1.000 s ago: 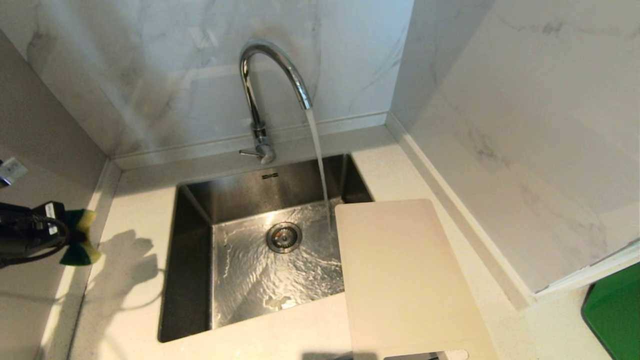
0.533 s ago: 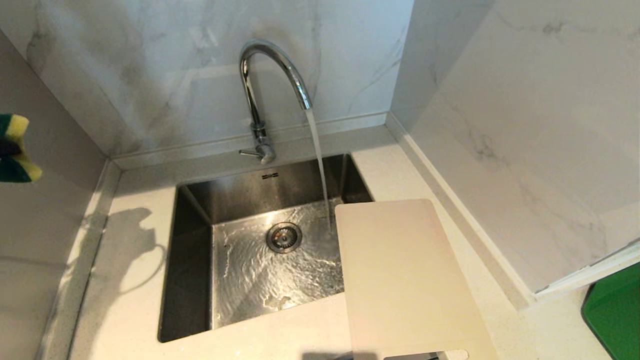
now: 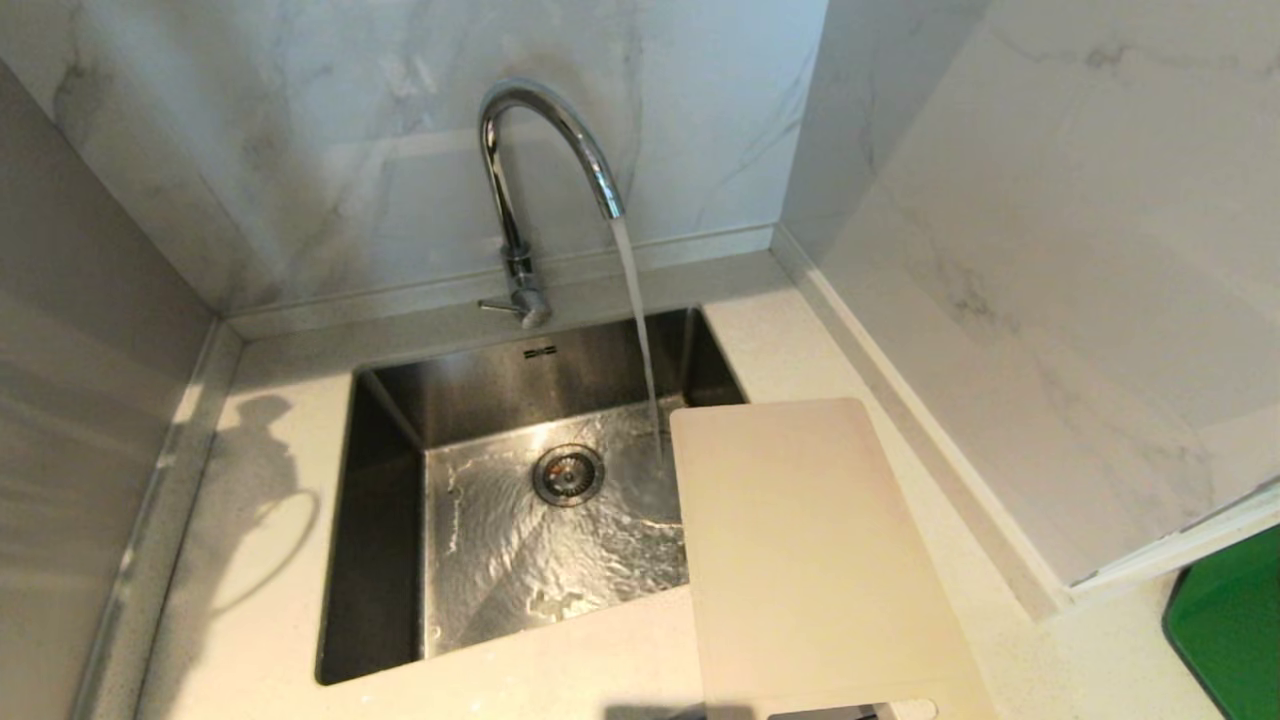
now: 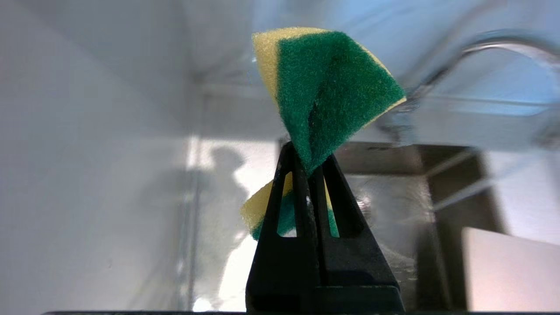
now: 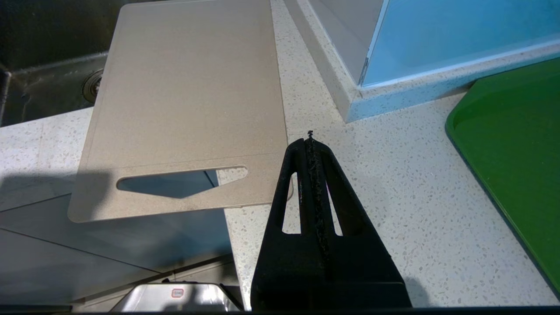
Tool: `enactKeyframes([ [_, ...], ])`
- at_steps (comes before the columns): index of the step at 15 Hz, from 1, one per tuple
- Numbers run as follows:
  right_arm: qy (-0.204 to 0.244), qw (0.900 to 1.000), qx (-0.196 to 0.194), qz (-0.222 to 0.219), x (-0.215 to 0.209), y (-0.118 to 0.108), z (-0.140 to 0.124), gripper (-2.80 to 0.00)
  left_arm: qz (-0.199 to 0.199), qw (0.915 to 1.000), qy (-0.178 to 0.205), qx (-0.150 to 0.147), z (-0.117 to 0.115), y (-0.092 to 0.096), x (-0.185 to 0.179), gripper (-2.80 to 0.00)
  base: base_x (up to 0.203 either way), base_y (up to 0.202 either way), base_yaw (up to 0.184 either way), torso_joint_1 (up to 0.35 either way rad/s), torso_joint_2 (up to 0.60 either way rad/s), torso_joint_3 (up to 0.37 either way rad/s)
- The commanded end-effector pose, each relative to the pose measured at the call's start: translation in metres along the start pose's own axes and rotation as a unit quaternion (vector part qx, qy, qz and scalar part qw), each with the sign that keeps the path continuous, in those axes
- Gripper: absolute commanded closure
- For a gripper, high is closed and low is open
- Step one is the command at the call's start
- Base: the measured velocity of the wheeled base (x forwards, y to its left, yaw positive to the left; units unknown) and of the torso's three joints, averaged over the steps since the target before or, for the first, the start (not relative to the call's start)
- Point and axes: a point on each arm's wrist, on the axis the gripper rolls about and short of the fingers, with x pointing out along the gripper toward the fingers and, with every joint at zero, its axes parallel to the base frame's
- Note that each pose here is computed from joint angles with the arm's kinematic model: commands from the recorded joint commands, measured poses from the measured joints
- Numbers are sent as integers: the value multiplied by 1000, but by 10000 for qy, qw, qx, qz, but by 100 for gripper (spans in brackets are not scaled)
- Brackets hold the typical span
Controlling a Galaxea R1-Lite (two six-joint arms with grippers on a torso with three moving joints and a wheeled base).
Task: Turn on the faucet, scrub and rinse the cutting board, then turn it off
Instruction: Pick up the cutting board
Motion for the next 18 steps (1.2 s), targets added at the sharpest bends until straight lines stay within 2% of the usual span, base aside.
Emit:
enactKeyframes([
  [1,2,10000,3,2,0,0,0,0,-311,9991,-287,22,0,-3,-43,0,0,0,0,0,0,0],
  [3,-5,10000,9,2,0,0,0,0,-468,9988,-127,21,-15,-1,-62,0,0,0,0,0,0,0],
  [8,-5,10000,3,3,0,0,0,0,-892,9952,403,13,-70,9,-92,0,0,0,0,0,0,0],
  [12,-2,10000,9,-4,0,0,0,0,-1528,9851,792,60,-112,17,-112,0,0,0,0,0,0,0],
  [16,-1,10000,3,-5,0,0,0,0,-1715,9787,1124,61,-160,31,-126,0,0,0,0,0,0,0],
  [18,2,10000,5,-5,0,0,0,0,-1934,9722,1320,96,-186,40,-132,0,0,0,0,0,0,0],
])
